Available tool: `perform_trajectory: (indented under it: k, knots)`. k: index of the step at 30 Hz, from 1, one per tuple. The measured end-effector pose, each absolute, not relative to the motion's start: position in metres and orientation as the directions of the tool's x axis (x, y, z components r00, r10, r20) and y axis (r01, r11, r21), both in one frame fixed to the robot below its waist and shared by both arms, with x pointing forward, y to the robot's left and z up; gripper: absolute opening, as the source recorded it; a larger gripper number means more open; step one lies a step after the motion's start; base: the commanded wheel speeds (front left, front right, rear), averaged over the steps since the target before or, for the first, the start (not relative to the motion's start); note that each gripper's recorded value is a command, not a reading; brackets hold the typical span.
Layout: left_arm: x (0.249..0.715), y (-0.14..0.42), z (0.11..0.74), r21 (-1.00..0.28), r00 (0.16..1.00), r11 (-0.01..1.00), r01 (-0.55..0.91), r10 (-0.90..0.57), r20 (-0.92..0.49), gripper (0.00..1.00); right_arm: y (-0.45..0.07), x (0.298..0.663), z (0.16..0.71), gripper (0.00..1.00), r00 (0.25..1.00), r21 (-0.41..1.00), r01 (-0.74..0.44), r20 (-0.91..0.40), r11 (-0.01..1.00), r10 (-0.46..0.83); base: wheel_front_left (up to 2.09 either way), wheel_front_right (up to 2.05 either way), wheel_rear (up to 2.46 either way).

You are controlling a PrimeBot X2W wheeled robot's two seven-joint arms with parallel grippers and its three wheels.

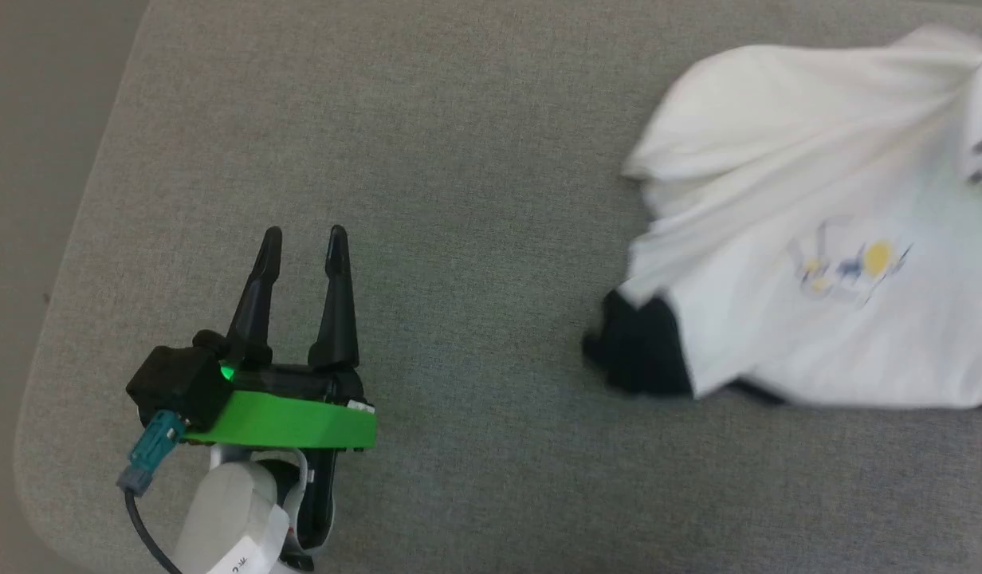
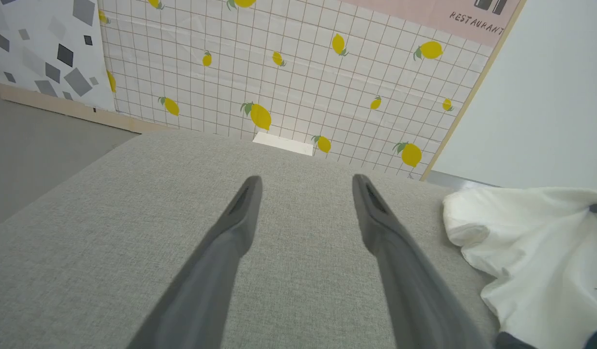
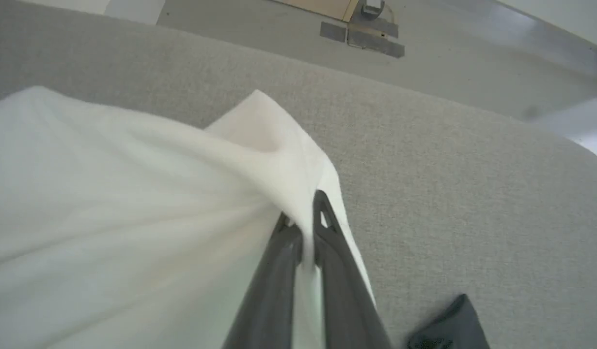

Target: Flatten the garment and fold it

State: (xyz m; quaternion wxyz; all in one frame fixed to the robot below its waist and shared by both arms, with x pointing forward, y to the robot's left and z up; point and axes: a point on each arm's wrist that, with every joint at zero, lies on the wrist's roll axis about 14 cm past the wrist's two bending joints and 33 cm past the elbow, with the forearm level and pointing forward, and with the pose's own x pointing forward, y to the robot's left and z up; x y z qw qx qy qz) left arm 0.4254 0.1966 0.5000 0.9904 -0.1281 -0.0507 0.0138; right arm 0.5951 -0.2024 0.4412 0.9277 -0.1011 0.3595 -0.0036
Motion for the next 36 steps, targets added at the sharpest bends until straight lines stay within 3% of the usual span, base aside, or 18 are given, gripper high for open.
perform_trajectory:
  k: [5, 9, 10, 11, 14, 19, 23, 28, 31, 36]
  knots:
    - [0.428, 0.195, 0.496, -0.254, 0.996, 0.967, -0.010, 0.033, 0.086, 1.00, -0.246, 0.630, 0.501, 0.00, 0.844, -0.251, 0.078, -0.499, 0.965, -0.198, 0.00, 0.00, 0.00]
    - [0.427, 0.195, 0.492, -0.253, 0.997, 0.967, -0.014, 0.034, 0.074, 1.00, -0.261, 0.636, 0.511, 0.00, 0.850, -0.255, 0.136, -0.467, 0.957, -0.246, 0.00, 0.00, 0.00]
    - [0.427, 0.195, 0.491, -0.253, 0.997, 0.967, -0.014, 0.033, 0.073, 1.00, -0.261, 0.635, 0.508, 0.38, 0.843, -0.248, 0.141, -0.477, 0.958, -0.248, 0.00, 0.00, 0.00]
    - [0.427, 0.194, 0.491, -0.254, 0.997, 0.967, -0.012, 0.032, 0.073, 1.00, -0.260, 0.634, 0.504, 1.00, 0.840, -0.229, 0.143, -0.486, 0.963, -0.241, 0.00, 0.00, 0.00]
    - [0.427, 0.192, 0.493, -0.256, 0.997, 0.967, -0.006, 0.027, 0.077, 1.00, -0.249, 0.636, 0.509, 1.00, 0.869, -0.189, 0.130, -0.450, 0.973, -0.204, 0.00, 0.00, 0.00]
    - [0.423, 0.191, 0.504, -0.258, 0.994, 0.966, 0.003, 0.025, 0.104, 1.00, -0.222, 0.640, 0.547, 1.00, 0.966, -0.036, 0.085, -0.241, 0.996, -0.091, 0.00, 0.00, 0.00]
    - [0.419, 0.190, 0.512, -0.259, 0.992, 0.966, 0.013, 0.020, 0.124, 1.00, -0.196, 0.621, 0.553, 1.00, 0.992, 0.045, 0.008, -0.126, 0.999, -0.002, 0.00, 0.00, 0.00]
    - [0.407, 0.191, 0.520, -0.260, 0.990, 0.966, 0.009, 0.028, 0.138, 1.00, -0.185, 0.573, 0.548, 1.00, 0.999, 0.162, -0.031, -0.026, 0.986, 0.035, 0.00, 0.00, 0.00]
    - [0.399, 0.188, 0.523, -0.265, 0.989, 0.964, 0.016, 0.022, 0.143, 1.00, -0.192, 0.539, 0.548, 1.00, 1.000, 0.162, -0.020, 0.023, 0.987, 0.016, 0.00, 0.00, 0.00]
    - [0.390, 0.178, 0.528, -0.273, 0.988, 0.961, 0.045, -0.002, 0.155, 1.00, -0.211, 0.481, 0.533, 1.00, 0.999, 0.190, 0.033, 0.023, 0.981, -0.038, 0.00, 0.00, 0.00]
